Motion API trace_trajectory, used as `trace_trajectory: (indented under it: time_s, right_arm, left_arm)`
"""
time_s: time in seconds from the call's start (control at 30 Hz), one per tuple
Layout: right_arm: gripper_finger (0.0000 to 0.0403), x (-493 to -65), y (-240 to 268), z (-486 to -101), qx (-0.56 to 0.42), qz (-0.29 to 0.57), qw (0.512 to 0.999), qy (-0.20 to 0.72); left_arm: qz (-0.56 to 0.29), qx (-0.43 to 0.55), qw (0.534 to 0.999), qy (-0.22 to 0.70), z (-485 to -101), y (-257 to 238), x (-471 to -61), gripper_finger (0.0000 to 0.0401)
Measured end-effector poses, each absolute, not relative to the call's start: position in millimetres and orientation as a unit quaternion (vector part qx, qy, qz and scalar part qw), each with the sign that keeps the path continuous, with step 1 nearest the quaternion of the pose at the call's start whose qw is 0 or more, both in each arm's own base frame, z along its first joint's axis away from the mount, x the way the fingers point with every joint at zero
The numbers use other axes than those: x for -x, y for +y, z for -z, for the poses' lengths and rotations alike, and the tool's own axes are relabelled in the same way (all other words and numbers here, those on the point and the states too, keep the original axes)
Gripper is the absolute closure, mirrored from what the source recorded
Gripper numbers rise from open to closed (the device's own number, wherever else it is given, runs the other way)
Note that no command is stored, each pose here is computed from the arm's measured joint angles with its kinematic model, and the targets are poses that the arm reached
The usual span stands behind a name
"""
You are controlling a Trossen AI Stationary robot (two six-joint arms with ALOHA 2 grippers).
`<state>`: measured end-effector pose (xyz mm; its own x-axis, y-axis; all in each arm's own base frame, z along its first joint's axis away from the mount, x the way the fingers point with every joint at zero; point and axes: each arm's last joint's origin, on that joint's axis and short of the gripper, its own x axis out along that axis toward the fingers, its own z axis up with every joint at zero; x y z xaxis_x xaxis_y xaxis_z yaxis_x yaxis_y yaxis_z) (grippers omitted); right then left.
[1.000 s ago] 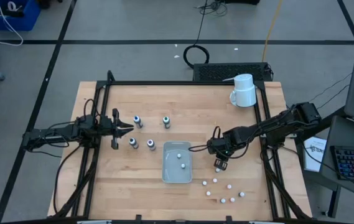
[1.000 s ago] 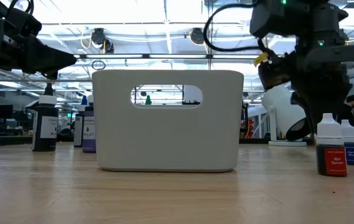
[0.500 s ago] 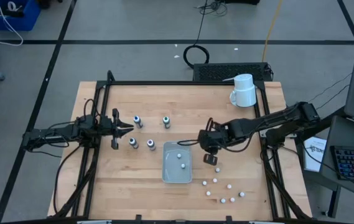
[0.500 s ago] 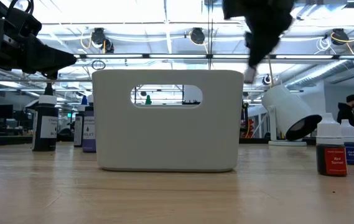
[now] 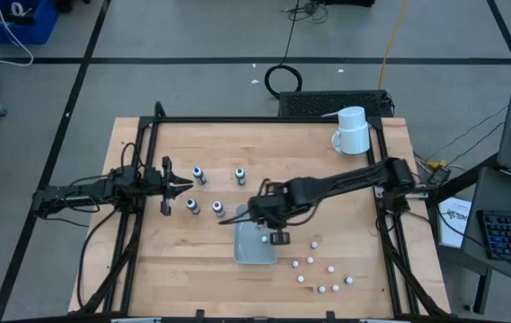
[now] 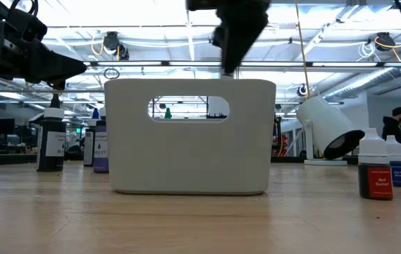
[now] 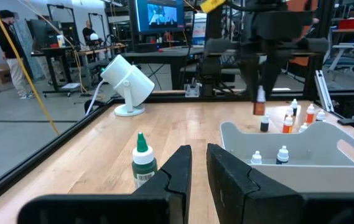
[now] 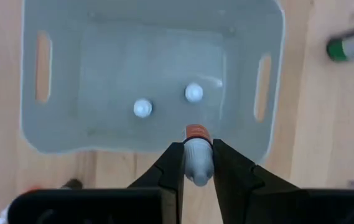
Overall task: Pick & Place food coloring
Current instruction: Put the small orange food coloring bottle into the white bin
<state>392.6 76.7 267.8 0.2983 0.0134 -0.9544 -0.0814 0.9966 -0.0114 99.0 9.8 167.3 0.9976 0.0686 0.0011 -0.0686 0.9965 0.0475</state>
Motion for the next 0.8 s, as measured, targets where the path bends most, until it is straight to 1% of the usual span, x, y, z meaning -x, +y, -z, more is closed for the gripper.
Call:
trace_trajectory:
  time_s: [0.13,0.23,0.57,0.8]
  right_arm:
    - [0.0354,-408.4,76.1,-257.2,0.02,-0.064,0.798,0.599]
    - [0.0354,-414.7,73.4,-243.2,0.022,-0.065,0.789,0.611]
    - [0.0354,-423.6,68.5,-215.2,0.019,-0.075,0.768,0.635]
    - [0.0354,-423.7,69.3,-208.1,0.015,-0.088,0.766,0.636]
  left_arm:
    - [-0.034,-0.024,0.999,0.0,-167.3,9.8,-99.0,0.0343]
    - [-0.034,-0.024,0.999,0.0,-167.3,9.8,-99.0,0.0343]
    - [-0.034,-0.024,0.999,0.0,-167.3,9.8,-99.0,0.0343]
    - [-0.034,-0.024,0.999,0.0,-167.3,9.8,-99.0,0.0343]
